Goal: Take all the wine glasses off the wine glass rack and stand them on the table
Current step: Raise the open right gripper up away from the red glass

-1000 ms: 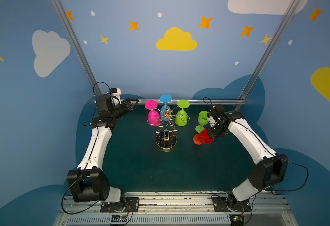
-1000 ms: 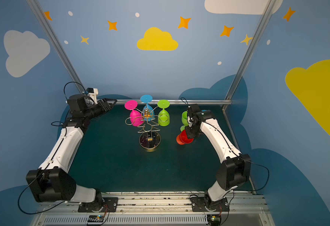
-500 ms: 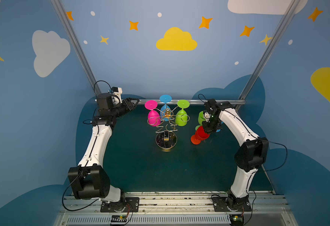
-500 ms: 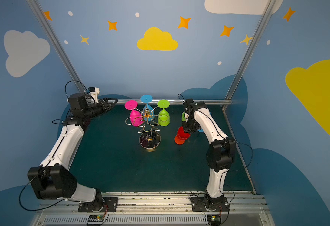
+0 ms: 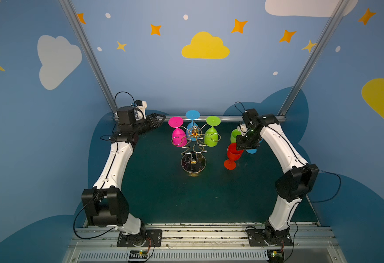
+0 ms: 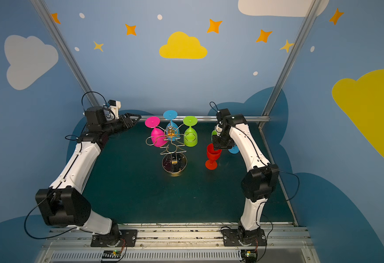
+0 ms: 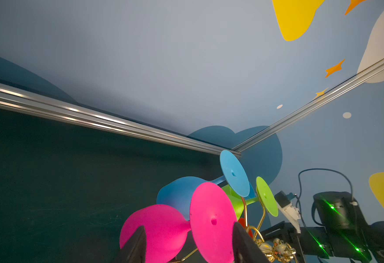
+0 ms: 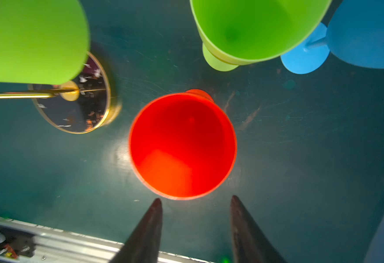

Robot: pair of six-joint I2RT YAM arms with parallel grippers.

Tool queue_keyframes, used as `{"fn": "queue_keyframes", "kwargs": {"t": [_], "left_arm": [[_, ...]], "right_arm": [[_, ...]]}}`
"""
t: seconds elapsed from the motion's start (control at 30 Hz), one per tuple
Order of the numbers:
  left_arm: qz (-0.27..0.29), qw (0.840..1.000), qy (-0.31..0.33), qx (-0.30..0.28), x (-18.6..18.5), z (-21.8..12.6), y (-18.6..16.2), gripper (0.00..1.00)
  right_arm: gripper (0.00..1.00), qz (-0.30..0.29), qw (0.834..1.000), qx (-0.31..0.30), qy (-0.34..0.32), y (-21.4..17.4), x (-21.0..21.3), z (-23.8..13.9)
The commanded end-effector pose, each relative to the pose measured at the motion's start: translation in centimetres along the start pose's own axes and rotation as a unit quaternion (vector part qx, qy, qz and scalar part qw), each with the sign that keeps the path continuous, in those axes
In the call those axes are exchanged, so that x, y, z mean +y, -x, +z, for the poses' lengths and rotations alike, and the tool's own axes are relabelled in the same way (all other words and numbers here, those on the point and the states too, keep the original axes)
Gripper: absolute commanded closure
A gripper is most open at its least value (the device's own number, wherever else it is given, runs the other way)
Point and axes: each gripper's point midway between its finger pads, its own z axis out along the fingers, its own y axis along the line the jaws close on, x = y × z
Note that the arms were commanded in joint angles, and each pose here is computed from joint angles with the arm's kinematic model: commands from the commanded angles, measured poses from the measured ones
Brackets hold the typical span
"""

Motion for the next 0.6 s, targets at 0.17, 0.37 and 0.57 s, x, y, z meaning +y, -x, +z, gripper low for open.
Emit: {"fn": "queue_keyframes", "kwargs": {"t": [0.17, 0.37, 0.57], "left_arm": [[0.028, 0.999, 0.000, 0.043, -0.9, 1.6, -1.3, 0.43], [0.034, 0.997, -0.004, 0.064, -1.4, 2.6, -2.5, 0.44], [0.032, 0.997, -0.006, 0.074, -1.3, 3.4, -2.9, 0.53]], "right_arm": [[0.38, -0.010, 0.986, -0.153, 0.068, -0.4, 1.4, -7.9], [0.31, 0.002, 0.951, -0.296, 0.085, -1.4, 1.0, -12.0], [0.31, 0.002, 0.946, -0.309, 0.097, -2.6, 1.4, -14.4]]}}
